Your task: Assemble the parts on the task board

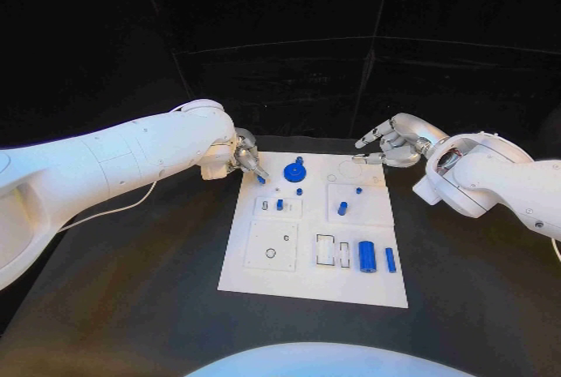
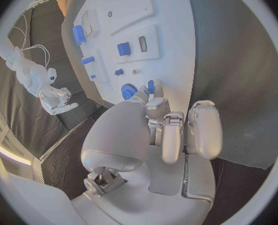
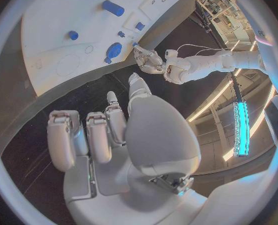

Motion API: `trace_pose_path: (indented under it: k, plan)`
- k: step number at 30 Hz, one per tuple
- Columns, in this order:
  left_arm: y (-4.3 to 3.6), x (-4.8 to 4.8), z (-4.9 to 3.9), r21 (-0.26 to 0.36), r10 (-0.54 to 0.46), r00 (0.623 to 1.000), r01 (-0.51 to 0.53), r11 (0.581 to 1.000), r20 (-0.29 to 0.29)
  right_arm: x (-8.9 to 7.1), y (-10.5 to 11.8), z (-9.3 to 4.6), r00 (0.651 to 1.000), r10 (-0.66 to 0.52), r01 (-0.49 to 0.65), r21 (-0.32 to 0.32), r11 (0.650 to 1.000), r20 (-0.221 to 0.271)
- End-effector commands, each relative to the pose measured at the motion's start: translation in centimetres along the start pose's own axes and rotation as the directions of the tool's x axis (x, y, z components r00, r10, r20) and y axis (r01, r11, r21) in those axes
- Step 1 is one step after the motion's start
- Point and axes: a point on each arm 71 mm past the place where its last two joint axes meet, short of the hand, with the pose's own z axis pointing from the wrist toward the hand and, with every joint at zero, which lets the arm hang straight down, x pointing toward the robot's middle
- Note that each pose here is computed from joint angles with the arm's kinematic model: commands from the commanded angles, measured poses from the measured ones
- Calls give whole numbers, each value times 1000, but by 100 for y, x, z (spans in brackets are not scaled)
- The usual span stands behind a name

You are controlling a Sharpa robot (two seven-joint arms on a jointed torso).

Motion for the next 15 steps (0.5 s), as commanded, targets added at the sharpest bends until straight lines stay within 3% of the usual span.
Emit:
trace_pose_path:
  k: [1,8,15]
  plan:
    - [-38,-7,-63,54,-73,997,72,996,29,-14,9,0,1000,-2,2,-9,1000,2]
    - [-11,51,-213,85,-94,993,89,992,65,-21,-1,-2,1000,-3,3,-6,1000,4]
    - [3,139,-303,95,-59,990,47,994,127,-28,-10,-4,1000,-1,2,-5,1000,5]
